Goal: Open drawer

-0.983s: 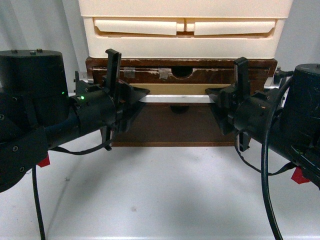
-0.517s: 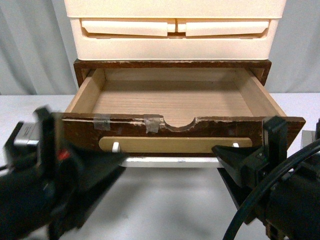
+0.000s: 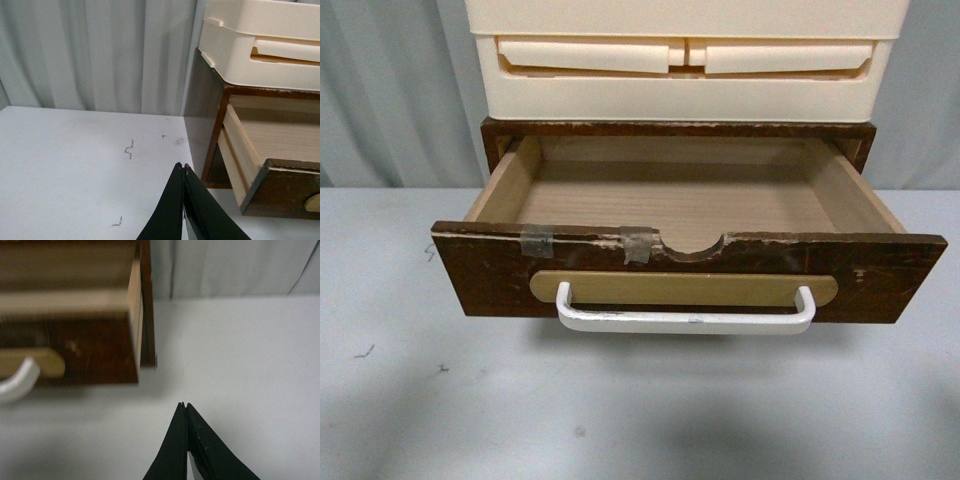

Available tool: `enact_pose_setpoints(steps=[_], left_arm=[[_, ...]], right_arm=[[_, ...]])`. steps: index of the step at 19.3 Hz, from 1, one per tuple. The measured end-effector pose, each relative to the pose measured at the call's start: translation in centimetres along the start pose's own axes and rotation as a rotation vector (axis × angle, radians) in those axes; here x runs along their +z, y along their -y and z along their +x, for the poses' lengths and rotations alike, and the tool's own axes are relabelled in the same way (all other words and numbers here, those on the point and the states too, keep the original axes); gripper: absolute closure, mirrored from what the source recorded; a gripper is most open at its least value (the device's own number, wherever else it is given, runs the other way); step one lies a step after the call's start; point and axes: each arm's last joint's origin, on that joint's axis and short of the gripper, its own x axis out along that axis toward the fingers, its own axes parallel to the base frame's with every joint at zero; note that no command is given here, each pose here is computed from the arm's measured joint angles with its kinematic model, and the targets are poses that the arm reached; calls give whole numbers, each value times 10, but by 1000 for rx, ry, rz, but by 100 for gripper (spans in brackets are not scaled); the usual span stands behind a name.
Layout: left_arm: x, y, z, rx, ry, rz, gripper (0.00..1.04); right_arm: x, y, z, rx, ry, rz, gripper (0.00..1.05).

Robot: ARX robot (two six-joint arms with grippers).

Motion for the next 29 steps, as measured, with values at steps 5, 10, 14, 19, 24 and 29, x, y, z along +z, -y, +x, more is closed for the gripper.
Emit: enact_pose_setpoints(steps=[5, 10, 14, 19, 24, 29], left_arm=[[14, -6, -13, -11, 40, 42, 103], [21, -18, -33, -13, 24, 51, 103], [21, -18, -37, -11, 16, 51, 103], [21, -19, -43, -12, 20, 51, 103], [20, -19, -49, -12, 18, 51, 103], [20, -19, -60, -14, 31, 51, 103]], right_arm=[[35, 13, -12, 9, 201, 25, 103], [51, 31, -39, 6, 231, 17, 103], [53, 45, -47, -16, 225, 14, 103], [50, 43, -58, 8, 200, 11, 103], [49, 43, -65, 8, 202, 11, 103], [48, 43, -69, 7, 200, 11, 103]])
